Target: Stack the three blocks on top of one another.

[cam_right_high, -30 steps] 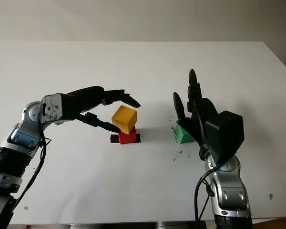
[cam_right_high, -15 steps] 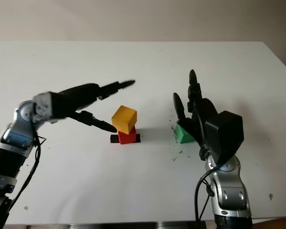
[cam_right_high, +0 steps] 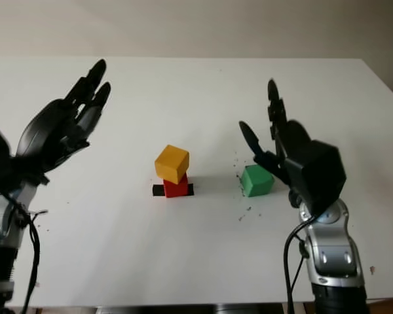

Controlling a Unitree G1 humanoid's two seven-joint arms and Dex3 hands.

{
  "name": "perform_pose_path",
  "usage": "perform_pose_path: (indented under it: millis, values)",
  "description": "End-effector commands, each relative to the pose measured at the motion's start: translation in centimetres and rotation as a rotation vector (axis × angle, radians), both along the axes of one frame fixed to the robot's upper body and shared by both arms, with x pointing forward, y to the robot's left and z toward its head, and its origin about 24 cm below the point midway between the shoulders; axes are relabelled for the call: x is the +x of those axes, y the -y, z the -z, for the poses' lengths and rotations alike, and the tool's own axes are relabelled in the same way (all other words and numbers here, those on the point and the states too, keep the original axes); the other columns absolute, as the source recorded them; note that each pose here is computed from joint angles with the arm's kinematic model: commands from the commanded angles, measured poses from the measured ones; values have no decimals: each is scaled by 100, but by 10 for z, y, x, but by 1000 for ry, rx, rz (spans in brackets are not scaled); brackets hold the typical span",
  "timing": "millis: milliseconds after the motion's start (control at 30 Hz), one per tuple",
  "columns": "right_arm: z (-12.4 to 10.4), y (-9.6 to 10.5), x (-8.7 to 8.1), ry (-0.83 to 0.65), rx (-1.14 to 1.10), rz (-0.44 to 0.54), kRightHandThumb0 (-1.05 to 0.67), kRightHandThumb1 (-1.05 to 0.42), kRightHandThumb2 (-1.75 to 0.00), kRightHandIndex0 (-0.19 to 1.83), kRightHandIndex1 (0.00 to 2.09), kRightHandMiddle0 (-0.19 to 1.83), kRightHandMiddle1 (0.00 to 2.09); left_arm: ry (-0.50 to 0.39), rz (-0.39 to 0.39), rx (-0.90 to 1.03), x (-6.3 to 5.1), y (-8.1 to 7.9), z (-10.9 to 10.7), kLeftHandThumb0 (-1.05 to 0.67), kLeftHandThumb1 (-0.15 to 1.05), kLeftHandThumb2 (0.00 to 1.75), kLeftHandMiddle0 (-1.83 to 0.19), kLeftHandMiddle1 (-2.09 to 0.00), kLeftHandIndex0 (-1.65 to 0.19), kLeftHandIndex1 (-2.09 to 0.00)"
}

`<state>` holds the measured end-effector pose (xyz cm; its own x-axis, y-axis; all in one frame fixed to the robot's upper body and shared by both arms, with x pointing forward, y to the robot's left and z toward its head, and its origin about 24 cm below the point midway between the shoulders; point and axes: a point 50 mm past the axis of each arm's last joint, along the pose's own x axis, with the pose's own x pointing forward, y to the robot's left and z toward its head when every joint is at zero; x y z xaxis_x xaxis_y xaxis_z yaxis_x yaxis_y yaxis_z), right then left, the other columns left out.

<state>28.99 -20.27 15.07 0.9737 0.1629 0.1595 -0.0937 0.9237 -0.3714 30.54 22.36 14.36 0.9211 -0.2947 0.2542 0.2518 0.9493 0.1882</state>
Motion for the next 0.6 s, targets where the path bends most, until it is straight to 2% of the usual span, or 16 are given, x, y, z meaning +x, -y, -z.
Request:
perform_pose_path:
  millis: [0, 133, 267, 400, 567]
  values:
    - [-16, 7, 3, 40, -44, 2, -66, -103, -12, -19, 0, -17, 5, 8, -35, -3, -7, -3, 3, -78, 105, 63, 19, 0, 19, 0]
    - [-36, 15, 3, 40, -201, -7, -72, -100, -7, -16, 2, -10, 9, -36, -78, 7, -17, -9, 13, -77, 105, 66, 19, 0, 19, 0]
    - [-52, 20, 0, 24, -355, -62, -66, -93, -4, -9, 6, 2, 13, -57, -121, -8, -26, -9, 21, -77, 105, 63, 19, 0, 19, 0]
    - [-58, 19, -5, 6, -528, -104, -56, -84, -2, -8, 6, 11, 16, -84, -148, -22, -35, -6, 30, -77, 105, 65, 19, 0, 19, 0]
    - [-61, 18, -11, -1, -784, -144, -58, -76, -4, 1, 9, 28, 13, -112, -173, -55, -41, -1, 37, -77, 105, 65, 19, 0, 19, 0]
